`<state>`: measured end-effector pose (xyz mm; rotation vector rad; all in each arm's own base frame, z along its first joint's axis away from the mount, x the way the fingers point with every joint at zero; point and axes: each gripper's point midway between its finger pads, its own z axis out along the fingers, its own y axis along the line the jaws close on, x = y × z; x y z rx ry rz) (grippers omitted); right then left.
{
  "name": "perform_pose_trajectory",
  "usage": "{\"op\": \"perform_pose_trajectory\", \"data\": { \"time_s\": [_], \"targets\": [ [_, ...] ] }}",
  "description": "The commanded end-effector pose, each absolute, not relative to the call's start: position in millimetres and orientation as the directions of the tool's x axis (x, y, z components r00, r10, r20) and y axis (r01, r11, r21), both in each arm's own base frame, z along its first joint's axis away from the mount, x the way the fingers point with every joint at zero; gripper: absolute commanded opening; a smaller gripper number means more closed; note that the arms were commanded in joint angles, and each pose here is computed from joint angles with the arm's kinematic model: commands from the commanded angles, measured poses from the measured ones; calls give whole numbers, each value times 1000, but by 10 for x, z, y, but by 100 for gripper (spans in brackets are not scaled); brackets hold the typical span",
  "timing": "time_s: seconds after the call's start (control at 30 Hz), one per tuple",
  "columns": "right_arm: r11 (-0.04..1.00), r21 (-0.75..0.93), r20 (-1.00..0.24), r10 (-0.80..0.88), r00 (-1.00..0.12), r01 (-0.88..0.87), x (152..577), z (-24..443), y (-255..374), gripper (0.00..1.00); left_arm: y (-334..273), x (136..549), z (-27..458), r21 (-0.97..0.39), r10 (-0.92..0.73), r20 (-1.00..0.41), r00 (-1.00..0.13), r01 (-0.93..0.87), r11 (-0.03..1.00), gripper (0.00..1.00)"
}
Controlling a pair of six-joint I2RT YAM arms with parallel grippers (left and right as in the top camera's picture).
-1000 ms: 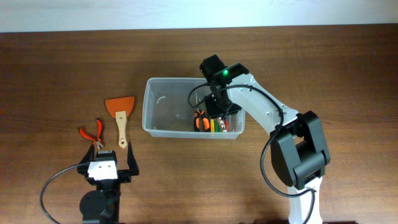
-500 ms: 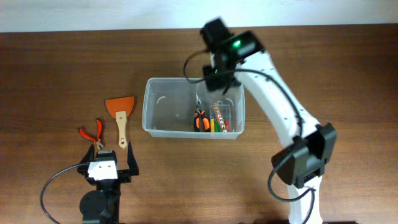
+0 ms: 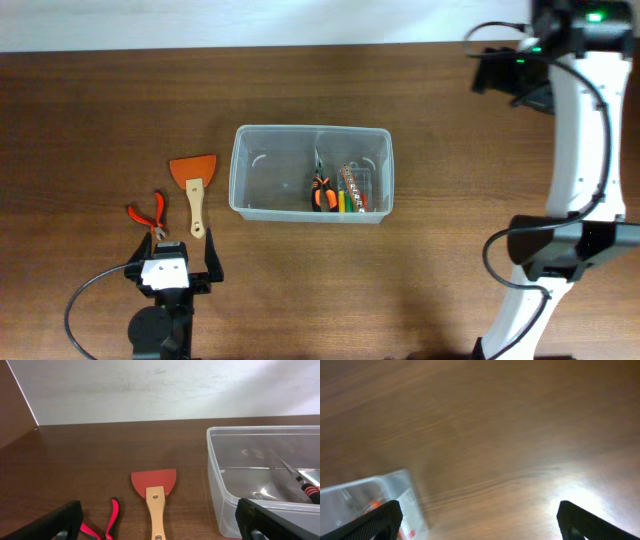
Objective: Pack container
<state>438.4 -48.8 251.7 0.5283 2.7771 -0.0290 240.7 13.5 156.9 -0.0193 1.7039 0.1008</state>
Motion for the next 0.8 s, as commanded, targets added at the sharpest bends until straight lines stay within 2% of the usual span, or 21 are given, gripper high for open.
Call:
{"op": "perform_pose_trajectory", "data": {
  "time_s": [0.0,0.5,0.77],
  "targets": [
    [905,33,-315,412,-855,424,4314,2563,-794,99,145,2409,1545,72,61,-989,-137,-73,995,99],
    [889,28,-302,444,-843,458,4249,2552,-949,99,121,2410,1566,69,60,-990,-131,-60,996,99],
    [889,28,-302,444,-843,458,4249,2552,-949,99,128,2389,1875,68,61,-993,-104,-66,996,99]
  ]
}}
